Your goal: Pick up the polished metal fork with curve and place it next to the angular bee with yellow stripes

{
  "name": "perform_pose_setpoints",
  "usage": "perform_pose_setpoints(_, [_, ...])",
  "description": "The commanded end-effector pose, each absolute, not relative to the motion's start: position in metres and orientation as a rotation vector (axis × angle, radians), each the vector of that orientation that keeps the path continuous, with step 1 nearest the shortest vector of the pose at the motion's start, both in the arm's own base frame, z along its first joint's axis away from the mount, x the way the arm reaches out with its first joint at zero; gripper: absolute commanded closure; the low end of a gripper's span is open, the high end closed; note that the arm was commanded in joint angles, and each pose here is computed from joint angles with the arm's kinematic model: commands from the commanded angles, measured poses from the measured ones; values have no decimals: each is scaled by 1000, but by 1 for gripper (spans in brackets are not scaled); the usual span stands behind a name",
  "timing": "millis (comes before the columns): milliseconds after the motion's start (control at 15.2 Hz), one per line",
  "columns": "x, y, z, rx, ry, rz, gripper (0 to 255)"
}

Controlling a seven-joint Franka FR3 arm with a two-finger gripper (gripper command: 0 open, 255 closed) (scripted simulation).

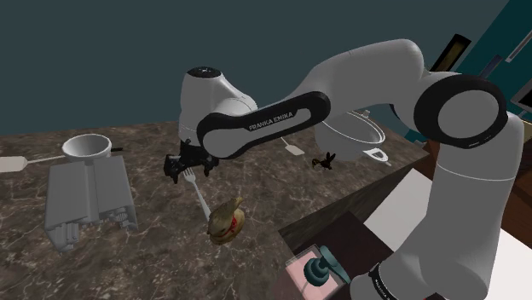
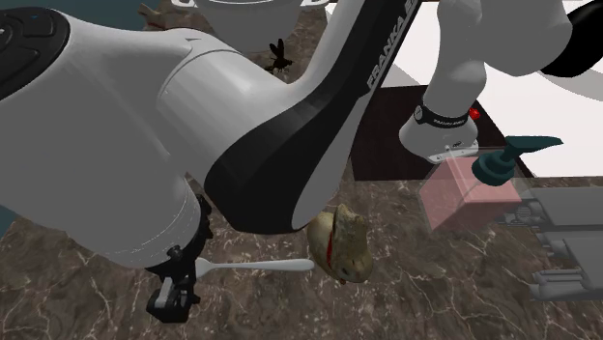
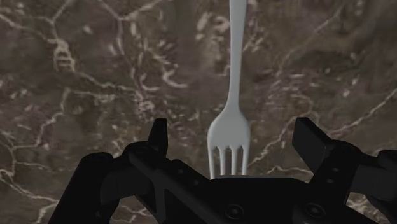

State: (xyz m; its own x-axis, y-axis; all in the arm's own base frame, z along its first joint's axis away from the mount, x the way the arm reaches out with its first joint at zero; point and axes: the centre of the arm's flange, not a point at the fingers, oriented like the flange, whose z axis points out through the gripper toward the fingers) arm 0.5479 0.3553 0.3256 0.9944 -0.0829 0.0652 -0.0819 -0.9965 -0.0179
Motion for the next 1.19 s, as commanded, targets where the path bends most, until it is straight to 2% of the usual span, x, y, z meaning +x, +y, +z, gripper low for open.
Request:
perform_pose_setpoints(0, [548, 356, 325, -3122, 129, -103, 0])
perform_pose_setpoints(198, [548, 356, 325, -3122, 129, -103, 0])
perform_pose_setpoints(264, [548, 356, 325, -3122, 129, -103, 255])
perform_pose_setpoints(858, [548, 356, 325, -3122, 129, -103, 255])
perform_pose_setpoints(1122, [548, 356, 346, -3122, 129, -103, 255])
